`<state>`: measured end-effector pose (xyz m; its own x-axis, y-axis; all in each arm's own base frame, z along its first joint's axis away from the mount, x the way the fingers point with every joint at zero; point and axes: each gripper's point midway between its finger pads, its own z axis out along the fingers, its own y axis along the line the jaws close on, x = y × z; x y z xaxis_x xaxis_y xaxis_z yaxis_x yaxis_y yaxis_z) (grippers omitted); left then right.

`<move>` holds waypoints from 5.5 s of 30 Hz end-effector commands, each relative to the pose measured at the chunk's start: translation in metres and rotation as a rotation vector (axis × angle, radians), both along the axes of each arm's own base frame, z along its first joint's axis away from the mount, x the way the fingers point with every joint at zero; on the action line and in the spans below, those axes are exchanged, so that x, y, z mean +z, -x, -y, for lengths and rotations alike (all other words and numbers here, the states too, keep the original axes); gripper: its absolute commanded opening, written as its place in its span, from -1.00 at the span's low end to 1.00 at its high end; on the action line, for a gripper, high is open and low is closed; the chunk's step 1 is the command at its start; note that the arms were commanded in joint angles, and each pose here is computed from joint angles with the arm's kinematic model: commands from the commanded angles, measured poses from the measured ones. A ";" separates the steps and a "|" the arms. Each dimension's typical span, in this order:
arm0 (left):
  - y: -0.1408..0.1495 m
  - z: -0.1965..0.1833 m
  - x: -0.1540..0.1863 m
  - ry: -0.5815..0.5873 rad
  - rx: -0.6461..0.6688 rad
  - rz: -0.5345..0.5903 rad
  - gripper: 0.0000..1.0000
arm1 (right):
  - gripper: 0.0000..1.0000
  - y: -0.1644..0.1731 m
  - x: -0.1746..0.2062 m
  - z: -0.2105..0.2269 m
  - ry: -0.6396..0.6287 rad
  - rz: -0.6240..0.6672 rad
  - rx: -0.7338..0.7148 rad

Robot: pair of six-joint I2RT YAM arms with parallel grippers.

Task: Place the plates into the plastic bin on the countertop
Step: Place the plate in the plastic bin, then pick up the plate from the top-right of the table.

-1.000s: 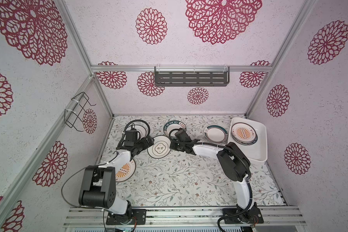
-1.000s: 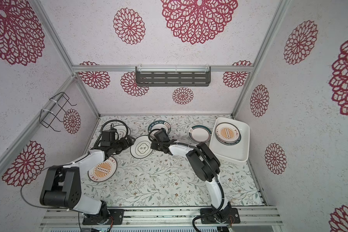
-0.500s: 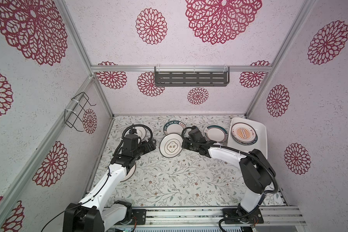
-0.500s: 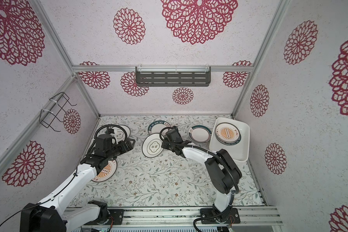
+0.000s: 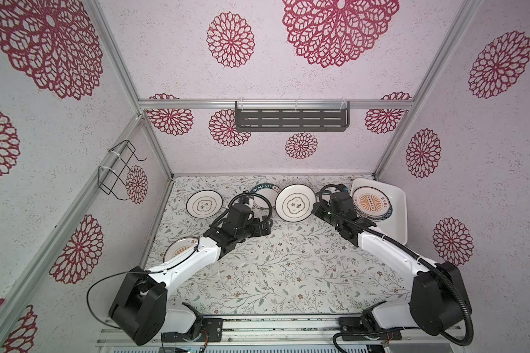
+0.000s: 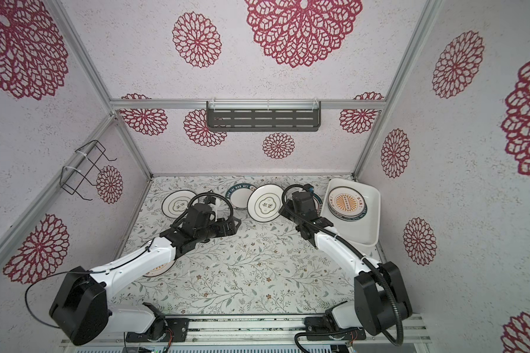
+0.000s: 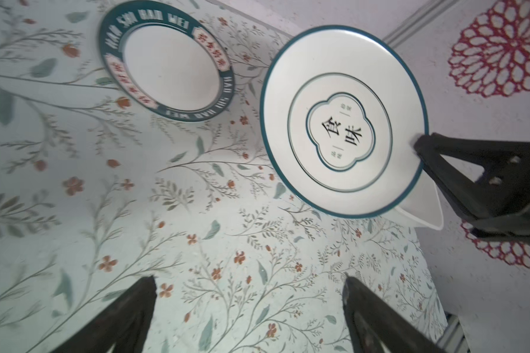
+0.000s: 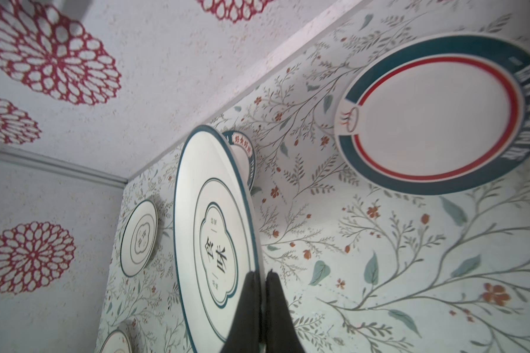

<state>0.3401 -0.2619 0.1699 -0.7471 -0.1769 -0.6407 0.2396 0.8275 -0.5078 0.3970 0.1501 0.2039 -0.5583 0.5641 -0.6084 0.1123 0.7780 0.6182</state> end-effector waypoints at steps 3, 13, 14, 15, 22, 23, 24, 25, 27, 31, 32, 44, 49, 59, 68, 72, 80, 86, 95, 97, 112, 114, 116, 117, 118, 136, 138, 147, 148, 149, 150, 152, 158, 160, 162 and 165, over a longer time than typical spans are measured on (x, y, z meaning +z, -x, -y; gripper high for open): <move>-0.011 0.068 0.025 0.042 -0.121 0.090 0.95 | -1.00 -0.010 0.041 0.059 -0.106 0.134 -0.143; -0.009 0.155 0.016 0.060 -0.303 0.075 0.95 | -1.00 -0.016 0.040 0.189 -0.188 0.195 -0.440; -0.010 0.159 0.013 0.054 -0.308 0.070 0.95 | -1.00 -0.018 0.038 0.200 -0.198 0.202 -0.465; -0.012 0.162 0.012 0.050 -0.311 0.067 0.95 | -1.00 -0.019 0.037 0.211 -0.201 0.205 -0.495; -0.020 0.176 0.007 0.035 -0.329 0.059 0.95 | -1.00 -0.035 0.022 0.273 -0.202 0.216 -0.655; -0.021 0.178 0.007 0.032 -0.332 0.058 0.95 | -1.00 -0.038 0.019 0.279 -0.198 0.211 -0.671; -0.022 0.179 0.006 0.028 -0.331 0.058 0.95 | -1.00 -0.041 0.015 0.284 -0.195 0.206 -0.682; -0.023 0.180 0.006 0.027 -0.332 0.058 0.95 | -1.00 -0.045 0.013 0.288 -0.193 0.207 -0.685; -0.025 0.180 0.011 0.030 -0.332 0.063 0.95 | -1.00 -0.051 0.006 0.296 -0.184 0.196 -0.703; -0.028 0.183 -0.005 0.008 -0.335 0.041 0.95 | -1.00 -0.060 -0.006 0.309 -0.166 0.178 -0.729; -0.028 0.184 -0.004 0.008 -0.335 0.042 0.95 | -1.00 -0.062 -0.009 0.312 -0.163 0.171 -0.735; -0.031 0.197 -0.005 0.032 -0.373 0.036 0.94 | -1.00 -0.079 -0.056 0.333 -0.135 0.066 -0.764; -0.035 0.198 -0.003 0.033 -0.370 0.039 0.94 | -1.00 -0.080 -0.070 0.336 -0.121 0.014 -0.774; -0.034 0.193 -0.002 0.031 -0.359 0.040 0.94 | -0.72 -0.077 -0.085 0.333 -0.093 -0.059 -0.750; -0.028 0.182 0.004 0.032 -0.336 0.053 0.94 | 0.08 -0.060 -0.085 0.322 -0.070 -0.116 -0.708; -0.021 0.173 0.026 0.050 -0.320 0.091 0.94 | 0.31 -0.051 -0.072 0.320 -0.035 -0.115 -0.698; -0.010 0.151 0.042 0.064 -0.270 0.135 0.94 | 0.51 -0.031 -0.021 0.307 0.001 -0.042 -0.655; 0.002 0.126 0.056 0.076 -0.223 0.185 0.94 | 0.72 -0.013 0.031 0.283 0.061 0.039 -0.601; 0.027 0.077 0.062 0.058 -0.154 0.229 0.94 | 0.88 0.010 0.073 0.217 0.116 0.092 -0.479; 0.032 0.066 0.063 0.047 -0.138 0.232 0.94 | 0.93 0.014 0.078 0.200 0.118 0.100 -0.450; 0.041 -0.030 0.049 -0.001 0.090 0.213 0.94 | 0.98 -0.005 0.076 0.070 0.123 0.126 -0.195; 0.041 -0.041 0.047 0.006 0.115 0.210 0.94 | 0.98 -0.011 0.072 0.054 0.108 0.128 -0.179; 0.041 -0.052 0.045 0.010 0.142 0.202 0.94 | 0.97 -0.016 0.063 0.040 0.086 0.120 -0.184; 0.041 -0.057 0.043 0.010 0.153 0.198 0.94 | 0.96 -0.017 0.057 0.036 0.063 0.116 -0.207; 0.041 -0.061 0.043 0.015 0.166 0.195 0.94 | 0.94 -0.020 0.049 0.029 0.033 0.115 -0.218; 0.017 -0.050 0.030 0.024 0.120 0.150 0.94 | 0.75 -0.042 -0.090 0.023 -0.303 -0.126 -0.649; 0.013 -0.043 0.028 0.022 0.090 0.144 0.94 | 0.69 -0.039 -0.100 0.027 -0.335 -0.134 -0.690; -0.002 -0.018 0.026 0.039 -0.003 0.152 0.94 | 0.59 -0.046 -0.123 0.038 -0.410 -0.135 -0.782; -0.004 -0.016 0.026 0.042 -0.010 0.151 0.94 | 0.58 -0.049 -0.125 0.039 -0.420 -0.129 -0.788; -0.006 -0.015 0.025 0.045 -0.014 0.149 0.94 | 0.56 -0.050 -0.127 0.040 -0.431 -0.126 -0.796; -0.007 -0.013 0.025 0.049 -0.021 0.147 0.94 | 0.55 -0.052 -0.130 0.042 -0.442 -0.124 -0.807; -0.010 -0.011 0.023 0.055 -0.026 0.141 0.94 | 0.51 -0.055 -0.134 0.044 -0.459 -0.120 -0.826; -0.016 -0.008 0.021 0.079 -0.034 0.131 0.94 | 0.49 -0.057 -0.144 0.057 -0.478 -0.115 -0.892; -0.018 -0.008 0.020 0.084 -0.034 0.125 0.94 | 0.49 -0.057 -0.147 0.062 -0.476 -0.121 -0.915; -0.021 -0.007 0.020 0.098 -0.033 0.118 0.94 | 0.49 -0.056 -0.152 0.067 -0.479 -0.125 -0.939; -0.024 -0.006 0.019 0.123 -0.033 0.103 0.94 | 0.48 -0.056 -0.159 0.074 -0.488 -0.132 -0.968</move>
<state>0.3538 -0.2496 0.1713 -0.7076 -0.2060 -0.6759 0.2922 0.7857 -0.5453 0.4524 0.0901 0.0524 0.1258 0.9743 -0.1866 0.6277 0.0675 0.7755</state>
